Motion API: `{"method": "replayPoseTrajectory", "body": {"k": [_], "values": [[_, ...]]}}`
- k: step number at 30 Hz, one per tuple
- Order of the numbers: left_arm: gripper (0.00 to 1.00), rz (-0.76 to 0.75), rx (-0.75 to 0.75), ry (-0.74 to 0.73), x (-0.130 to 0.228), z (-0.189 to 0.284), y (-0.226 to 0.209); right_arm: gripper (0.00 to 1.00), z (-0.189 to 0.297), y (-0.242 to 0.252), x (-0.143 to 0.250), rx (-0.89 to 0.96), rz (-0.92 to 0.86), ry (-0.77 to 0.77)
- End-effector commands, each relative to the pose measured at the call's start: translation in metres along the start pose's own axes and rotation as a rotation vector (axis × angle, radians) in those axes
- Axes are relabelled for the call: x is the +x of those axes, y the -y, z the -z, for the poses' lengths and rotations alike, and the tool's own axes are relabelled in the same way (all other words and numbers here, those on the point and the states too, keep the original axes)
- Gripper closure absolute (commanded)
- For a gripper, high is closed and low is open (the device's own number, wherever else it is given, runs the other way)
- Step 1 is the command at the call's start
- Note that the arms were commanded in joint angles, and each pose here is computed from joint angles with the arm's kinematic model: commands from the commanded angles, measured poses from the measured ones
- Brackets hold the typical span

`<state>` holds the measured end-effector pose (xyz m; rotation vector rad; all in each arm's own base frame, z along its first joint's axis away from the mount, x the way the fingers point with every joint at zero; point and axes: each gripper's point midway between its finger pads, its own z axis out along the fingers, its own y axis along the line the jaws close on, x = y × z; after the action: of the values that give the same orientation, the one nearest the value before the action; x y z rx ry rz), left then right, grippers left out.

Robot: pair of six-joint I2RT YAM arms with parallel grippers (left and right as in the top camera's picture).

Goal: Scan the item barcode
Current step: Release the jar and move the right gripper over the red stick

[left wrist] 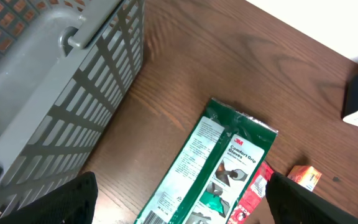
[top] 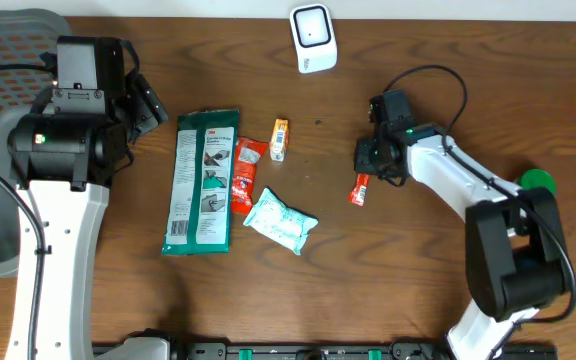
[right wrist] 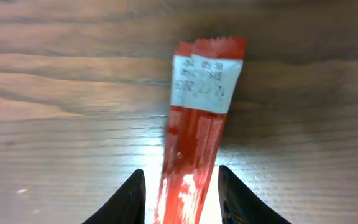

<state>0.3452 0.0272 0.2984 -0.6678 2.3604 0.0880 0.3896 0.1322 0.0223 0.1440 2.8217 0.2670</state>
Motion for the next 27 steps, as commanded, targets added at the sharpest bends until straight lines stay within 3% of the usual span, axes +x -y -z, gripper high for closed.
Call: {"method": "replayPoseTrajectory", "body": {"k": [1, 8, 14, 17, 19, 21, 24, 27], "values": [[0.13, 0.004, -0.009, 0.015, -0.005, 0.002, -0.002, 0.63, 0.014, -0.004, -0.004, -0.010, 0.034, 0.029], [0.13, 0.004, -0.009, 0.015, -0.005, 0.002, -0.002, 0.49, 0.003, 0.009, -0.002, 0.059, 0.031, 0.023], [0.13, 0.004, -0.009, 0.015, -0.005, 0.002, -0.002, 0.47, -0.019, 0.014, 0.002, 0.077, 0.028, 0.002], [0.13, 0.004, -0.009, 0.015, -0.005, 0.002, -0.002, 0.52, -0.028, 0.017, 0.005, 0.084, 0.026, -0.011], [0.13, 0.004, -0.009, 0.015, -0.005, 0.002, -0.002, 0.71, -0.028, 0.019, 0.006, 0.088, 0.021, -0.017], [0.13, 0.004, -0.009, 0.015, -0.005, 0.002, -0.002, 0.79, -0.024, 0.022, 0.006, 0.091, 0.013, -0.021], [0.13, 0.004, -0.009, 0.015, -0.005, 0.002, -0.002, 0.81, -0.015, 0.026, 0.006, 0.097, -0.007, -0.027], [0.13, 0.004, -0.009, 0.015, -0.005, 0.002, -0.002, 0.72, -0.004, 0.033, 0.013, 0.114, -0.054, -0.054]]}}
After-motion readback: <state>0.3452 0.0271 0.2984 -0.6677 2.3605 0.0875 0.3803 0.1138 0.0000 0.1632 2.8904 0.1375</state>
